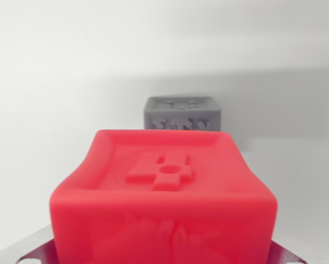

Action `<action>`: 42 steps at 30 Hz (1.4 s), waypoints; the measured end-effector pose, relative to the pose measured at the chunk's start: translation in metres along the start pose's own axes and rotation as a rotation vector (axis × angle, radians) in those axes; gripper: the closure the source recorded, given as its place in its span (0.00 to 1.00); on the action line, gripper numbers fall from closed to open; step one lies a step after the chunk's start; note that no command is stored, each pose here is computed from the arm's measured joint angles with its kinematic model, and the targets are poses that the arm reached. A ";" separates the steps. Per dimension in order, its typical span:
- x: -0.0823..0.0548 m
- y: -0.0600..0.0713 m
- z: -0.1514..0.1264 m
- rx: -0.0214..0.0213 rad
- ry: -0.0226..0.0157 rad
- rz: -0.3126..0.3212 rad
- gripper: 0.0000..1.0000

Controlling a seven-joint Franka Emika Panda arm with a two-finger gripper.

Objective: Destack cube

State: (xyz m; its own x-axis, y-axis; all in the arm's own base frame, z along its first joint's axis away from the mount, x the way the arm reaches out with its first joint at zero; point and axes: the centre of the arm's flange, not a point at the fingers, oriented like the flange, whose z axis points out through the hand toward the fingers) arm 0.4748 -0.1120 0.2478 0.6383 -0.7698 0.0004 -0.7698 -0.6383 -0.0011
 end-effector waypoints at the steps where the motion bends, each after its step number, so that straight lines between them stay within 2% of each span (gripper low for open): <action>1: 0.000 -0.002 0.000 0.0003 0.0006 -0.001 1.00; 6: 0.000 -0.011 0.000 0.0010 0.0026 -0.003 1.00; 12: -0.001 -0.022 0.002 -0.0005 0.0024 -0.006 1.00; 22: -0.002 -0.041 0.003 -0.0004 0.0033 -0.010 1.00; 26: -0.003 -0.048 0.005 -0.0013 0.0025 -0.012 1.00; 42: -0.005 -0.079 0.008 -0.0004 0.0035 -0.018 1.00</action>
State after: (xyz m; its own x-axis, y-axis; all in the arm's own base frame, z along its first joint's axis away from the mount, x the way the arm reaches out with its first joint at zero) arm 0.5326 -0.0573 0.2397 0.6519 -0.7583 0.0040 -0.7583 -0.6519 -0.0007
